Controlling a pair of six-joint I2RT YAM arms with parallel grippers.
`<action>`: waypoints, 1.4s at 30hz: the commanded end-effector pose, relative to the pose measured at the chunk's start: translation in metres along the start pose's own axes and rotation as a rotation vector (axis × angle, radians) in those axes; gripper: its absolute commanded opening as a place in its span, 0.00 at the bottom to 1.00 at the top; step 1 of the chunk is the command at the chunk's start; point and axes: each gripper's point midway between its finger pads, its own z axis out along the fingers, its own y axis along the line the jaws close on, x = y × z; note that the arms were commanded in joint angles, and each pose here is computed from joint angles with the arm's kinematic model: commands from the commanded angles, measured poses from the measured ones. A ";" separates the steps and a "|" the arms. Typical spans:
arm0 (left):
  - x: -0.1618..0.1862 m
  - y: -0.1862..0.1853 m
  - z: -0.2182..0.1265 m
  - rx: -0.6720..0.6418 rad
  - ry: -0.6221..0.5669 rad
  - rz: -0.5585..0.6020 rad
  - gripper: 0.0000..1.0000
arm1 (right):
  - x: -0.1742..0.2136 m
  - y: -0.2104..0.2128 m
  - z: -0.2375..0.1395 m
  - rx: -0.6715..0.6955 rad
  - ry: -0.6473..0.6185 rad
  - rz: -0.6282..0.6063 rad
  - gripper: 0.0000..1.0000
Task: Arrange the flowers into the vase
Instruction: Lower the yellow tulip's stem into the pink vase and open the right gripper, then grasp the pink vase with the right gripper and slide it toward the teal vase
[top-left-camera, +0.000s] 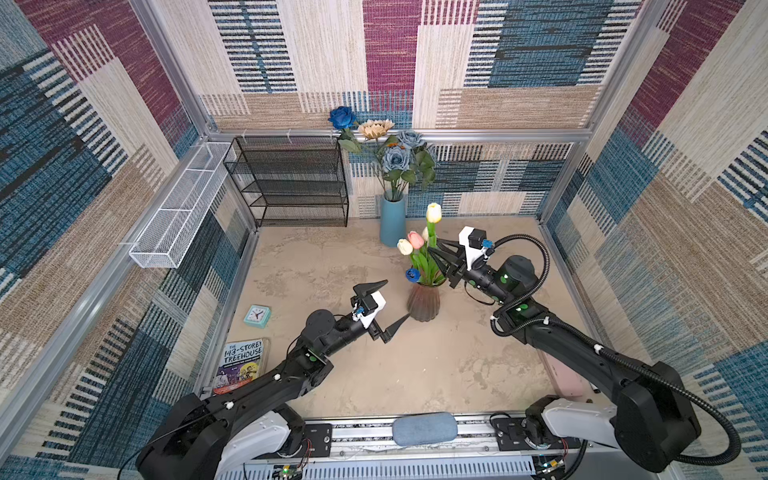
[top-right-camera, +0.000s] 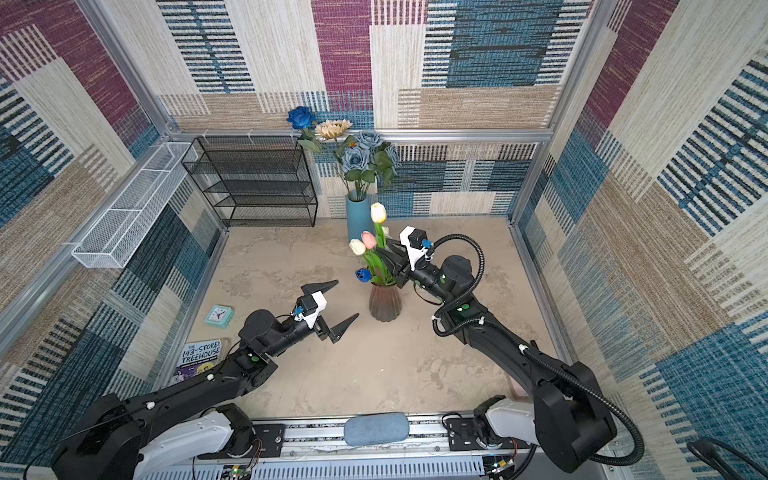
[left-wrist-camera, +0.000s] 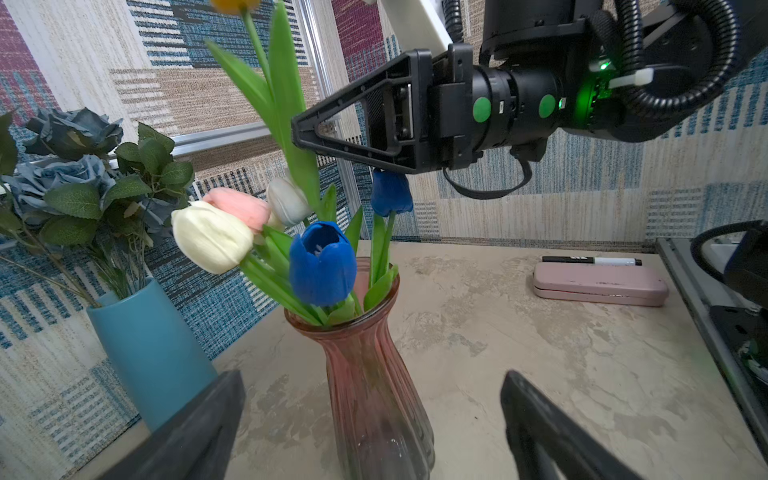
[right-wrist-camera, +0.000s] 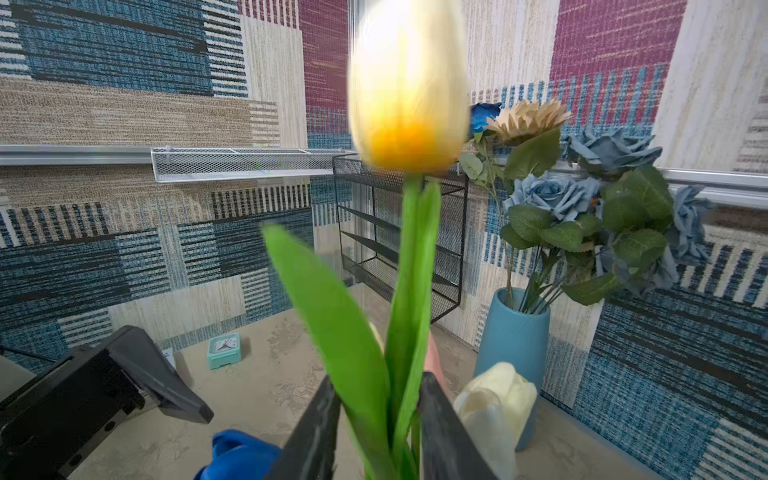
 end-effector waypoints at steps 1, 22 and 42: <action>-0.015 0.004 0.000 -0.016 -0.053 0.008 0.99 | -0.013 -0.001 -0.003 0.015 -0.030 -0.035 0.23; -0.017 0.001 -0.019 -0.035 -0.049 -0.001 0.99 | -0.036 -0.008 -0.067 0.215 -0.029 -0.052 0.97; 0.025 -0.007 -0.028 -0.046 0.012 -0.022 0.99 | 0.126 0.024 -0.075 0.000 0.125 -0.089 1.00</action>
